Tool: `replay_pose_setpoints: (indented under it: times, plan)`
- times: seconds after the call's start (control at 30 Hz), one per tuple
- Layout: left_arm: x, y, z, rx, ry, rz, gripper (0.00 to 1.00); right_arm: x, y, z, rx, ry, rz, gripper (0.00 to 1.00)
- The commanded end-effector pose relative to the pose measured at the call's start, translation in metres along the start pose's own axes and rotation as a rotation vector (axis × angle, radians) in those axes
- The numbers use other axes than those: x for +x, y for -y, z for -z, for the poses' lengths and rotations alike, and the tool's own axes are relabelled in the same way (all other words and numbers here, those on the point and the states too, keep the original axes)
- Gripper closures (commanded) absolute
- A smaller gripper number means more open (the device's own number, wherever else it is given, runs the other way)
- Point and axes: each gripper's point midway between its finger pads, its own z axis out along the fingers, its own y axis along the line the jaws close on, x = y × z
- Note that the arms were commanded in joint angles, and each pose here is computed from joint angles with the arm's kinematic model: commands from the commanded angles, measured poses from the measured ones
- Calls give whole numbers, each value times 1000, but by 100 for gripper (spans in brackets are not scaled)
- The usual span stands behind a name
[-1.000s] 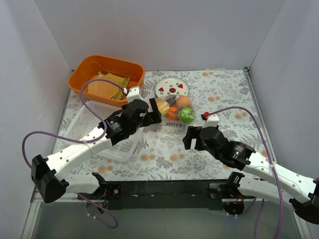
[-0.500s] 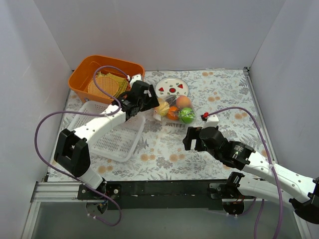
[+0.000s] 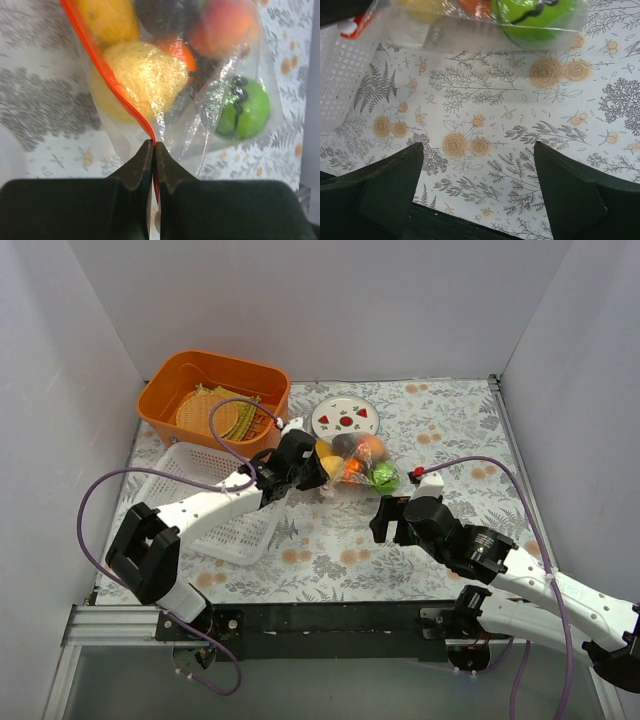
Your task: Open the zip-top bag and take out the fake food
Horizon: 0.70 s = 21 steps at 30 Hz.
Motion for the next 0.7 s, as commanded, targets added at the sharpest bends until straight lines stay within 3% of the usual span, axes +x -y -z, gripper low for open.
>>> replay_pose_setpoints:
  times: [0.0, 0.17, 0.3, 0.37, 0.4, 0.43, 0.53, 0.67]
  plan:
    - [25, 57, 37, 193, -5, 13, 100, -8, 2, 5, 10, 38, -45, 2]
    - [54, 77, 53, 296, -49, 50, 96, -2, 4, 2, 11, 27, -71, 5]
    - [84, 67, 61, 286, -83, 45, 95, 3, 6, 2, 14, 31, -139, 11]
    - [92, 63, 65, 282, -88, 62, 90, 4, 6, 3, -1, 42, -166, 14]
    - [98, 65, 71, 296, -96, 56, 77, 4, 1, 3, -31, 46, -188, 17]
    - [104, 60, 71, 291, -103, 51, 70, 5, -3, 3, -52, 44, -213, 18]
    - [114, 58, 78, 295, -104, 39, 64, 16, -15, 1, -117, 3, -297, 20]
    - [119, 47, 88, 284, -95, 56, 63, 37, -28, -5, -209, -51, -400, 20]
